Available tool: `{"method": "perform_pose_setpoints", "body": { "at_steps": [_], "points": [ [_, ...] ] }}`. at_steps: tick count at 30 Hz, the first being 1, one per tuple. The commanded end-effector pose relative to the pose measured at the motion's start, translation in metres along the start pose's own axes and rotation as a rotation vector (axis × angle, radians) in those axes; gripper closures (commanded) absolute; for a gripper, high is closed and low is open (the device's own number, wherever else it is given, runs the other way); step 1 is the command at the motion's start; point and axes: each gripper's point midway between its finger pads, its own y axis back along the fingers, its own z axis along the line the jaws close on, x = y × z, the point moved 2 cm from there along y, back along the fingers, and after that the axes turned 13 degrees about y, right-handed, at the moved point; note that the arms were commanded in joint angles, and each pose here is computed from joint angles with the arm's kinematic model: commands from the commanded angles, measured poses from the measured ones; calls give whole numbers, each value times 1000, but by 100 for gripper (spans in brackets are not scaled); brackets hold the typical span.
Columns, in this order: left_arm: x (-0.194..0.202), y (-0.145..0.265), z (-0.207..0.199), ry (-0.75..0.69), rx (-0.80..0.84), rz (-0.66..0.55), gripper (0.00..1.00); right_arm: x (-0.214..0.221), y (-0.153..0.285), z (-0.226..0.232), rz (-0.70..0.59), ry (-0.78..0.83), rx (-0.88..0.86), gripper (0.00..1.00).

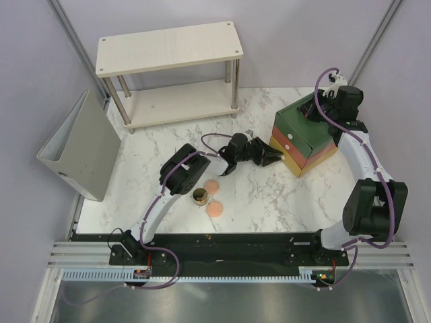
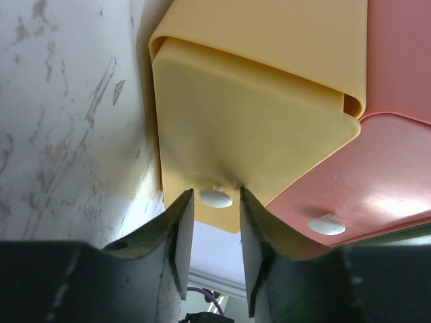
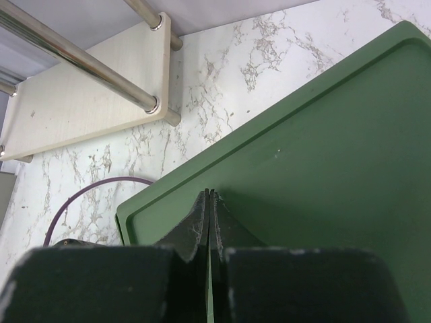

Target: Organize the makeup

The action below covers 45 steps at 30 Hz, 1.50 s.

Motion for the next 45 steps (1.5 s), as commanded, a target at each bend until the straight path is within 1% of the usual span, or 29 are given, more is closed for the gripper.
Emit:
{"method": "perform_pose_setpoints", "body": {
  "at_steps": [1, 4, 8, 12, 15, 21, 27, 30, 34, 39, 42, 43, 45],
  "points": [
    [-3, 0, 34, 97, -100, -43, 58, 162, 21, -12, 579, -182, 77, 100],
    [-1, -3, 34, 99, -97, -44, 57, 162, 21, -12, 580, -183, 77, 100],
    [2, -6, 38, 102, -94, -50, 58, 162, 22, -12, 582, -185, 78, 100],
    [7, -10, 45, 135, -93, -64, 59, 162, 22, -13, 579, -183, 80, 100],
    [11, -11, 45, 161, -54, -72, 61, 162, 22, -12, 580, -181, 76, 100],
    [19, -10, 39, 172, -35, -53, 61, 160, 21, -12, 573, -182, 77, 100],
    [21, -8, 43, 176, -39, -48, 61, 161, 21, -12, 576, -184, 78, 100],
    [23, -10, 42, 174, -35, -43, 66, 161, 21, -12, 576, -184, 78, 100],
    [23, -12, 43, 185, -38, -41, 76, 161, 20, -12, 577, -183, 77, 100],
    [20, -9, 52, 201, -58, -54, 77, 161, 20, -13, 578, -185, 78, 100],
    [17, -7, 54, 205, -59, -61, 82, 161, 21, -12, 576, -183, 78, 100],
    [17, -6, 54, 208, -61, -61, 90, 162, 21, -13, 578, -183, 78, 100],
    [17, -4, 52, 202, -60, -60, 98, 162, 21, -12, 578, -182, 78, 100]
  ]
}}
